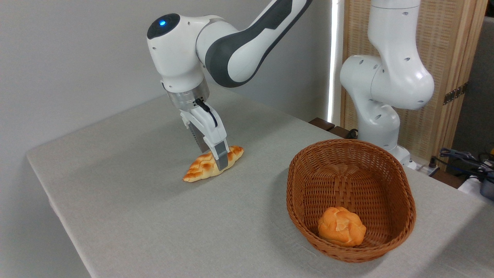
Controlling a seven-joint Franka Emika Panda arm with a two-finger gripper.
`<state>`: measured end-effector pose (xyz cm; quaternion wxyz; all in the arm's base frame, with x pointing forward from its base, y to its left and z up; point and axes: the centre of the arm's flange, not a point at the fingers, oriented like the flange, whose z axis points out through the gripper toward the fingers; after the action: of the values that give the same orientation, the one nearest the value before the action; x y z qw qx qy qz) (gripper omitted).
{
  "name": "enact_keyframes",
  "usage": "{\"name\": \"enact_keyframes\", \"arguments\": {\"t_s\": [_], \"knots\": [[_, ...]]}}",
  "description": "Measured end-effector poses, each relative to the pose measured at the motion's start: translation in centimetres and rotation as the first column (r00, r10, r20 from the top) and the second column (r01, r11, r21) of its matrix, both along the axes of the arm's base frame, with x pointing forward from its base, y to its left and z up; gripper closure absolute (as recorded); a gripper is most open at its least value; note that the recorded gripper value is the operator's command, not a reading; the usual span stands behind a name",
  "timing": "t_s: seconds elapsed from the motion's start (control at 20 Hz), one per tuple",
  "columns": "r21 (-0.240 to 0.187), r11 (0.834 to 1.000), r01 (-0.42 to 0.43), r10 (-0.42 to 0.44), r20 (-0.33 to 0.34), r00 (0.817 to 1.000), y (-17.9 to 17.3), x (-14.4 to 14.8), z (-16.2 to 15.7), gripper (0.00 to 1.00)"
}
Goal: Put bread into the basket
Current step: 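Close the gripper on the middle of the braided roll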
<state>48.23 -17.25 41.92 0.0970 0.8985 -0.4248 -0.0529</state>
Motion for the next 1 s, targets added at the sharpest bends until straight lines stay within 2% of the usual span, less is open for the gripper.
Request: {"name": "enact_keyframes", "arguments": {"t_s": [0.3, 0.35, 0.45, 0.55, 0.6, 0.75, 1.0], "knots": [[0.001, 1.000, 0.009, -0.009, 0.002, 1.000, -0.6, -0.3, -1.2, 0.01], [0.001, 1.000, 0.012, -0.012, 0.004, 1.000, -0.8, -0.4, -1.4, 0.07], [0.002, 1.000, 0.014, -0.014, 0.006, 1.000, -0.9, -0.5, -1.7, 0.31], [0.002, 1.000, 0.014, -0.014, 0.006, 1.000, -0.9, -0.5, -1.8, 0.61], [0.002, 1.000, 0.014, -0.014, 0.006, 1.000, -0.9, -0.5, -1.8, 0.70], [0.002, 1.000, 0.014, -0.014, 0.006, 1.000, -0.9, -0.5, -1.8, 0.77], [0.002, 1.000, 0.014, -0.014, 0.005, 1.000, -0.9, -0.6, -1.8, 0.78]]}}
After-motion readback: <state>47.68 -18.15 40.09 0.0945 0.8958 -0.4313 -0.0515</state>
